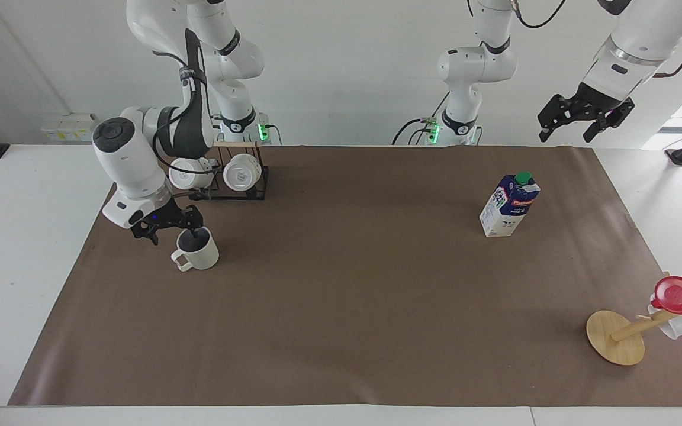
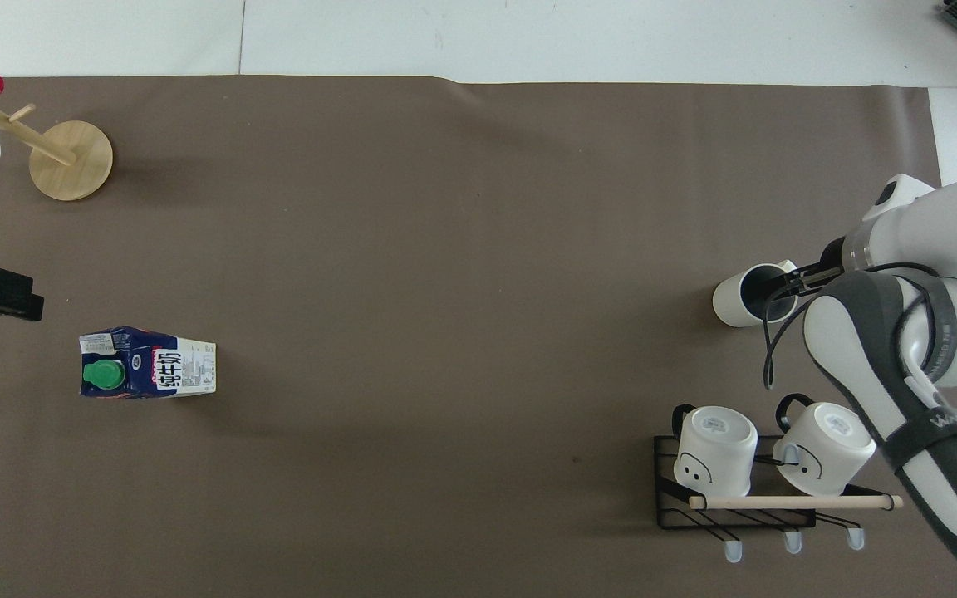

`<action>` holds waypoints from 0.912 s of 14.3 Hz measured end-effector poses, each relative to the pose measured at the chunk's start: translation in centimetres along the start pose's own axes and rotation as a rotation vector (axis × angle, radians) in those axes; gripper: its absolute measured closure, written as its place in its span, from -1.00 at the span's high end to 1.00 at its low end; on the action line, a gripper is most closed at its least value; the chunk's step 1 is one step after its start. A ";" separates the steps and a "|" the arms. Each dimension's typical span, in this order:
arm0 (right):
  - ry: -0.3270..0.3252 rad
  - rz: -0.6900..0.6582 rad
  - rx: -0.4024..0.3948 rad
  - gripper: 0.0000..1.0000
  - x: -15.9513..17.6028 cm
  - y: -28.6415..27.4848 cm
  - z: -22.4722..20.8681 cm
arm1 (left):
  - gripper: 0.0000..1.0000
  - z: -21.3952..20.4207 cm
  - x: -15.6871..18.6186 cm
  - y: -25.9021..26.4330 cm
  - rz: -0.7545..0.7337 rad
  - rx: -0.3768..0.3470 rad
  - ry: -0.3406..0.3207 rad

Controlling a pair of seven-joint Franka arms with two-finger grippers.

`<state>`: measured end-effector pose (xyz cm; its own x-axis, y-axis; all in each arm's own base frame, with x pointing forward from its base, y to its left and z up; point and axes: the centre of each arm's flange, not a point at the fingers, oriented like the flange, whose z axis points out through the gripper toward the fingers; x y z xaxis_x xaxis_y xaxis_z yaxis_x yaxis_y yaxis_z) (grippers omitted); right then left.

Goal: Place cup and milk on table
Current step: 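Reach the right gripper to the white mug and grasp its rim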

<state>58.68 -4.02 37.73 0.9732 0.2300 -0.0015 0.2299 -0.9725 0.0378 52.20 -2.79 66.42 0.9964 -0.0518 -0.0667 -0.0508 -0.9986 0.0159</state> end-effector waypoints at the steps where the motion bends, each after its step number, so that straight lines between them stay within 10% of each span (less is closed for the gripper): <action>1: -0.001 -0.001 0.000 1.00 0.0 0.0 0.6 | 1.00 0.0 0.0 0.0 0.000 0.000 0.000; 13: -0.014 0.019 0.040 1.00 -0.1 0.1 3.3 | 1.00 0.0 0.0 0.0 0.001 0.000 0.000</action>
<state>58.63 -4.27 34.45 0.9774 0.2110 -0.0151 0.2110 -0.9775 -0.0015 52.20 -2.83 66.42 0.9964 -0.0527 -0.0667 -0.0518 -0.9985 0.0159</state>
